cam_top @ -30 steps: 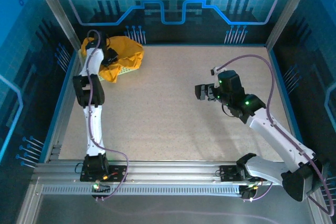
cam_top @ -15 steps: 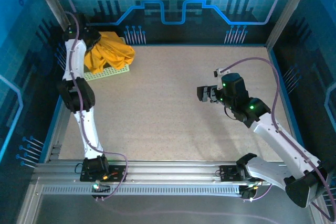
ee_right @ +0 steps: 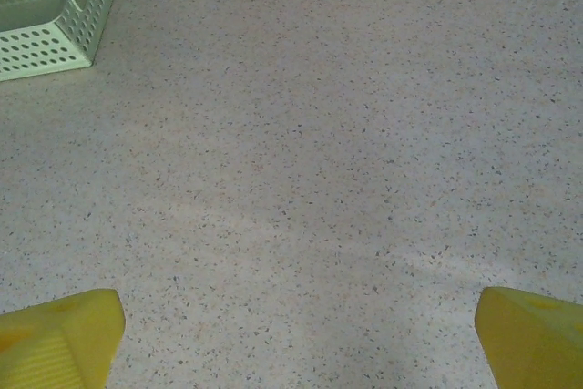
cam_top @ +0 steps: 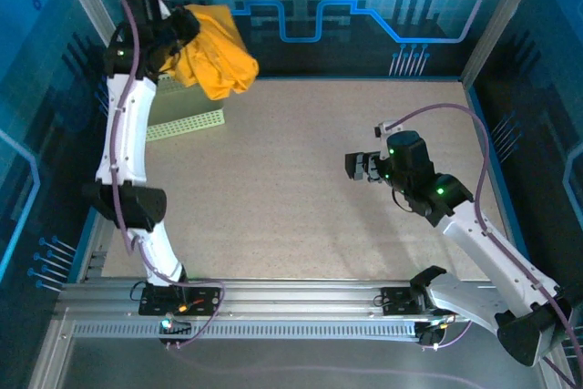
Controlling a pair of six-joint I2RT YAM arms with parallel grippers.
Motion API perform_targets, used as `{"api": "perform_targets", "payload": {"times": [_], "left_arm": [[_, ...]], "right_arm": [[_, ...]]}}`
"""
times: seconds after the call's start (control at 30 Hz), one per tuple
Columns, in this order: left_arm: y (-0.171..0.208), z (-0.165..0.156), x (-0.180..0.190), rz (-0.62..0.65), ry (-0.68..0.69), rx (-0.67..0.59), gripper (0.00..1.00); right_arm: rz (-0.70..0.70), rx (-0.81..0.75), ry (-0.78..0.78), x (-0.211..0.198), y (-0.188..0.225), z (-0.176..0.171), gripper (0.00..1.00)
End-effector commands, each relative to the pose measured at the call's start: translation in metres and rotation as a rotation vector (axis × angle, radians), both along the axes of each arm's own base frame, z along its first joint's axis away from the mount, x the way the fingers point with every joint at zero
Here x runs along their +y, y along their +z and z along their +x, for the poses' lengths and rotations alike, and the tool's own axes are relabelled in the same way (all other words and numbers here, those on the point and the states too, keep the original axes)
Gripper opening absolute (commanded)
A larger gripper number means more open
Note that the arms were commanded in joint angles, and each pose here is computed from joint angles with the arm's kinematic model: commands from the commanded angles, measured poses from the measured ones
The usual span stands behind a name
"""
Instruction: Fold the inside-out t-shirt
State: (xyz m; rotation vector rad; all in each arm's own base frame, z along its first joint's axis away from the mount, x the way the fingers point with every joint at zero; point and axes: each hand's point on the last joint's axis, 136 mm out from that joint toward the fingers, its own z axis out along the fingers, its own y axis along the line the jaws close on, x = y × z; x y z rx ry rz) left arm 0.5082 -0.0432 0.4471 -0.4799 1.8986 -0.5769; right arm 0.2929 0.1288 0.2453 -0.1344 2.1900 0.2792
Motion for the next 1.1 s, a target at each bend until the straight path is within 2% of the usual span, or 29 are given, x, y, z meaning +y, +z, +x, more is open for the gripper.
{"api": "perform_targets", "payload": {"times": [0.0,0.17,0.3,0.43,0.5,0.57,0.6,0.7,0.77,0.9,1.07], "left_arm": [[0.016,-0.032,-0.051,0.042,-0.100,-0.062,0.00],[-0.029,-0.070,-0.129,0.060,-0.242,-0.014,0.00],[-0.093,-0.090,-0.178,0.071,-0.336,0.072,0.00],[-0.185,-0.114,-0.217,0.133,-0.441,0.222,0.14],[-0.234,-0.126,-0.220,0.145,-0.455,0.318,0.22],[-0.274,-0.139,-0.217,0.123,-0.459,0.401,0.42],[-0.286,-0.146,-0.214,0.128,-0.461,0.425,0.49],[-0.303,-0.163,-0.186,0.184,-0.394,0.459,0.76],[-0.305,-0.171,-0.159,0.223,-0.335,0.454,0.89],[-0.313,-0.182,-0.120,0.160,-0.281,0.480,0.93],[-0.331,-0.204,-0.121,0.096,-0.345,0.505,0.93]], "right_arm": [[-0.002,0.003,-0.010,-0.003,-0.002,-0.007,1.00],[0.009,0.002,0.007,0.000,-0.004,-0.010,1.00],[0.018,0.012,0.038,0.006,-0.011,-0.012,1.00],[0.016,0.033,0.061,0.016,-0.023,-0.013,1.00],[0.007,0.060,0.073,0.021,-0.036,-0.015,1.00],[0.002,0.079,0.087,0.028,-0.044,-0.017,1.00],[-0.001,0.090,0.095,0.032,-0.049,-0.017,1.00],[-0.018,0.131,0.119,0.047,-0.066,-0.018,1.00],[-0.025,0.167,0.148,0.063,-0.080,-0.019,1.00],[-0.070,0.224,0.197,0.092,-0.104,-0.022,1.00],[-0.110,0.303,0.251,0.119,-0.129,-0.028,0.99]]}}
